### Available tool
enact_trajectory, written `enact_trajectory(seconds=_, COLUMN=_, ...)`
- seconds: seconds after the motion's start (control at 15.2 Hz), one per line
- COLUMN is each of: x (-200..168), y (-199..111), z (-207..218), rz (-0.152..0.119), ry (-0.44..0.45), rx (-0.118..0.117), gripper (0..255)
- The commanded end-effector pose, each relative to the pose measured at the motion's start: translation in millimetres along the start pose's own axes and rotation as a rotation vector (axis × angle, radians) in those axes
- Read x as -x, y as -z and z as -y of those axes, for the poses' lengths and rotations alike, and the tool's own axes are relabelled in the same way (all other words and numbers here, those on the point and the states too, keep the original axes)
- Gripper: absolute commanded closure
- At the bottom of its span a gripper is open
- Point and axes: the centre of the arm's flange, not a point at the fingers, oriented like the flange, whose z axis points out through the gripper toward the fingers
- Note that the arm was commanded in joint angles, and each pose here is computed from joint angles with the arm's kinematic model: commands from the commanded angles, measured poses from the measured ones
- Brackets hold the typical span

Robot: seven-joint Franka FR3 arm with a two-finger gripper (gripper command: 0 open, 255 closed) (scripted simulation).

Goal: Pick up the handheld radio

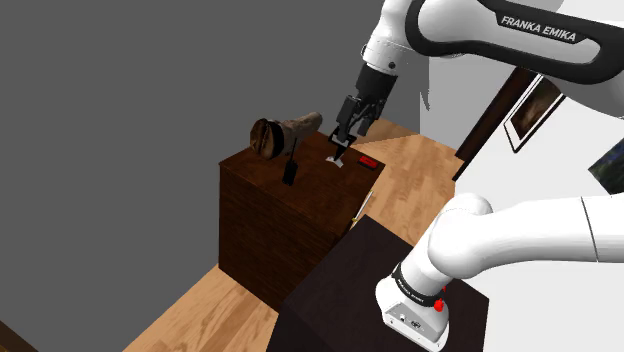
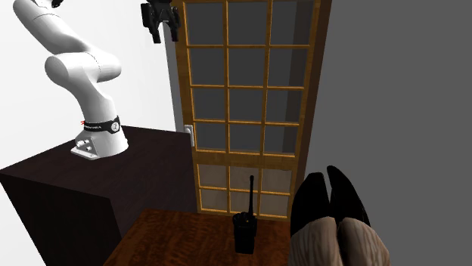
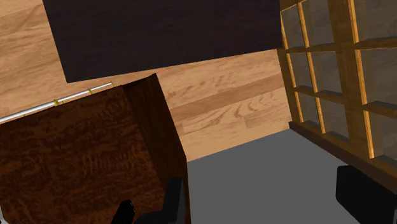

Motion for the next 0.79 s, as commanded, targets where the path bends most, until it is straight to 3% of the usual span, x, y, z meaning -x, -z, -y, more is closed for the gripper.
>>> enact_trajectory(seconds=0.0, x=0.0, y=0.0, z=0.0, rz=0.000, ry=0.000, rx=0.000, gripper=0)
enact_trajectory(seconds=0.73, x=-64.3, y=-111.4, z=-41.6, rz=-0.101, ry=-0.076, rx=0.054, gripper=0)
